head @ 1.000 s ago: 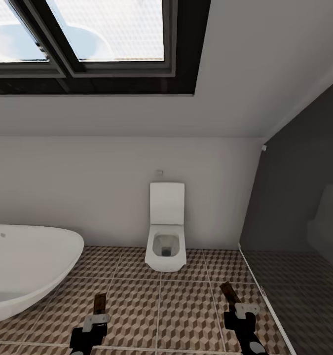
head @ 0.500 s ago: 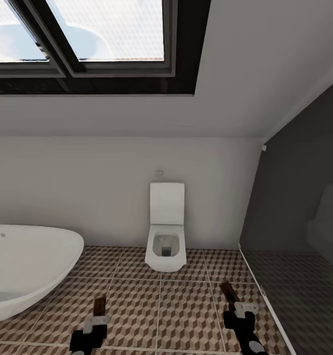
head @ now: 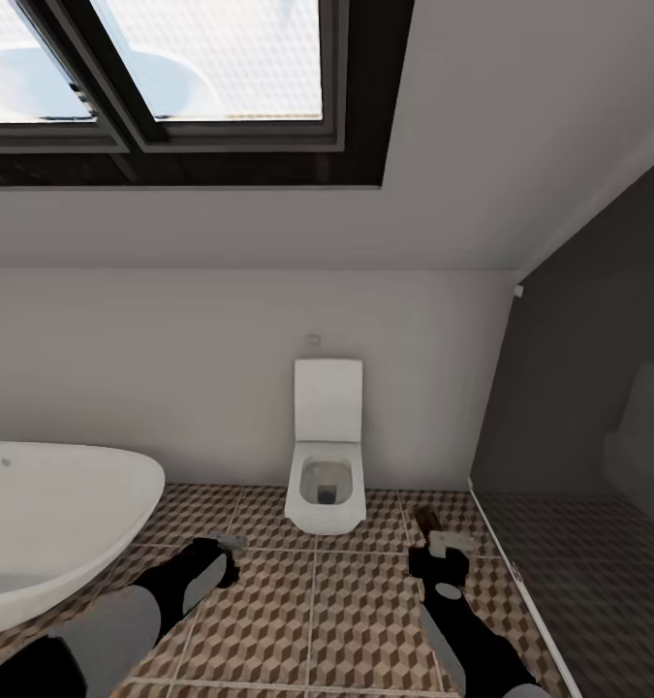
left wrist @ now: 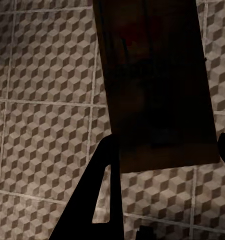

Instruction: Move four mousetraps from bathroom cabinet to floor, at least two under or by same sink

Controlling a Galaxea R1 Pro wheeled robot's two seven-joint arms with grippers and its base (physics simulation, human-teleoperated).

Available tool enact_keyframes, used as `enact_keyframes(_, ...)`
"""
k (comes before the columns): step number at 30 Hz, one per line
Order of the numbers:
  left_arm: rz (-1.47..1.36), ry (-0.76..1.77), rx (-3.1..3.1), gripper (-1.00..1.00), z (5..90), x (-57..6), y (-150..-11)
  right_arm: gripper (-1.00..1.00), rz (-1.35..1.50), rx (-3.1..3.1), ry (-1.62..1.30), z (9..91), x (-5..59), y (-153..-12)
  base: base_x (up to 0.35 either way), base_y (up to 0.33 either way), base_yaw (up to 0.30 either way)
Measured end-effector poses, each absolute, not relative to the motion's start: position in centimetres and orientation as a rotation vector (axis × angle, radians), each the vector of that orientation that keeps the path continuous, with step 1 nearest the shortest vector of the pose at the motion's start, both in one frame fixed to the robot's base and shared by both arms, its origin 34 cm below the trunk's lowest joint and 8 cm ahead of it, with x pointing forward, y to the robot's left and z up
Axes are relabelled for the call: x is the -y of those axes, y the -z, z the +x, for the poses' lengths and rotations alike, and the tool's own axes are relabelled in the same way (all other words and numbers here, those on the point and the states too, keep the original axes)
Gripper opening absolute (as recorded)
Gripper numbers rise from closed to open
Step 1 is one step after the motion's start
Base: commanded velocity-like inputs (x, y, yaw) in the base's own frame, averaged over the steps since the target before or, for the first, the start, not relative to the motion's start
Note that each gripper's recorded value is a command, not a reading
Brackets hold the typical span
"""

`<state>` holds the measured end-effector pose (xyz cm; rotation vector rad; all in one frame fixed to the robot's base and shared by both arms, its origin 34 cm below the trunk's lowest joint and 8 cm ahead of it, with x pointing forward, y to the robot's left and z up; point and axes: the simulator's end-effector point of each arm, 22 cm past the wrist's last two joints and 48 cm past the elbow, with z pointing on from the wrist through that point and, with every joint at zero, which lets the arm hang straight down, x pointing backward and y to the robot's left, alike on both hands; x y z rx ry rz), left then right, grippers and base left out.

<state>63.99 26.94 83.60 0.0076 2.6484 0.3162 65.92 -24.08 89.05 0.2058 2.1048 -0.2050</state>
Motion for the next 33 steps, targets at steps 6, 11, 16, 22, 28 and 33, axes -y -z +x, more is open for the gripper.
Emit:
enact_keyframes(6, -0.091, -0.27, -2.608, -1.0, 66.4, -27.1, -85.9, -1.0, 0.231, -2.169, 0.217, 64.5, 22.1, -87.0, 0.0, 0.0, 0.0)
enact_keyframes(11, -0.114, -0.257, -2.548, -1.0, 67.6, -27.1, -86.7, -1.0, 0.242, -2.189, 0.241, 64.0, 22.5, -86.3, 0.0, 0.0, 0.0)
enact_keyframes(16, -0.105, -0.209, -2.537, -1.0, 68.0, -26.3, -86.8, -1.0, 0.251, -2.194, 0.253, 63.7, 22.6, -86.1, 0.0, 0.0, 0.0)
enact_keyframes(22, -0.073, -0.109, -2.536, -1.0, 68.2, -24.4, -86.7, -1.0, 0.231, -2.185, 0.248, 64.0, 22.8, -86.3, 0.0, 0.0, 0.0)
enact_keyframes(28, -0.066, -0.084, -2.536, -1.0, 68.3, -23.9, -86.7, -1.0, 0.18, -2.174, 0.212, 64.6, 22.6, -86.6, 0.0, 0.0, 0.0)
enact_keyframes(33, -0.069, -0.078, -2.537, -1.0, 68.2, -23.8, -86.7, -1.0, 0.091, -2.145, 0.236, 65.2, 22.2, -87.4, 0.0, 0.0, 0.0)
